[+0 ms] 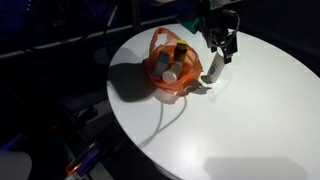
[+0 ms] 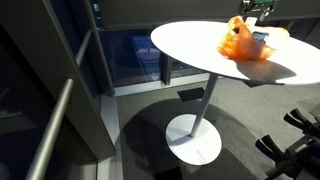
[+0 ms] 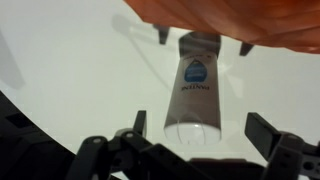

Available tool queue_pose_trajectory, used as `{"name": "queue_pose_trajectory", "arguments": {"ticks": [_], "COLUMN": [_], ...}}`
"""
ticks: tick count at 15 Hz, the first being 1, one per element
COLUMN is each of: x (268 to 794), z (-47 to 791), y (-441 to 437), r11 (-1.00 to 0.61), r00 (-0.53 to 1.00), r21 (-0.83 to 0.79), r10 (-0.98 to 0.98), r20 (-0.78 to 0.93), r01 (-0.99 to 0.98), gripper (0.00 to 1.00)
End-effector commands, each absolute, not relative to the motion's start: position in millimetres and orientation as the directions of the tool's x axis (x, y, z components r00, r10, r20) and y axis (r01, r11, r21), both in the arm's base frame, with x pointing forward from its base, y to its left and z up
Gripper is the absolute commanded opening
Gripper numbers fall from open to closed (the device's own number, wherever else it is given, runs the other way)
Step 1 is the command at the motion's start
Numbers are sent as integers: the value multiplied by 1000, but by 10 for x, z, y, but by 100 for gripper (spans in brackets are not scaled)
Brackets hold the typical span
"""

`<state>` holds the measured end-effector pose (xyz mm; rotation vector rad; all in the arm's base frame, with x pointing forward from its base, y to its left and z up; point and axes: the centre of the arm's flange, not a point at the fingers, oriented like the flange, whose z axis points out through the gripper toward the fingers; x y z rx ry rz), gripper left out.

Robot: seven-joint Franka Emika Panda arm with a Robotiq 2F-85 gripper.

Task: Pick up the white container from the table and put it in the orange plastic bag

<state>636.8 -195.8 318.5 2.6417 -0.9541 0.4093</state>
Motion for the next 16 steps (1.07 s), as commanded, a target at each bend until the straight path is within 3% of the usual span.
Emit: {"name": "queue_pose_trajectory", "arguments": {"ticks": [1,2,10,16], "x": [6521,6530,6476,6387], "z": [3188,3189,3606,3901], "y": [-1954,-1957,-2159,-2263], "r11": [-714,-712,-685,-668], "r00": [725,724,700,683], "r21": [207,209,211,208], "r10": [-564,-566,-585,-603], "r20": [396,394,410,412], "r01": [-669,-670,-697,-715], "gripper": [78,74,11,11]}}
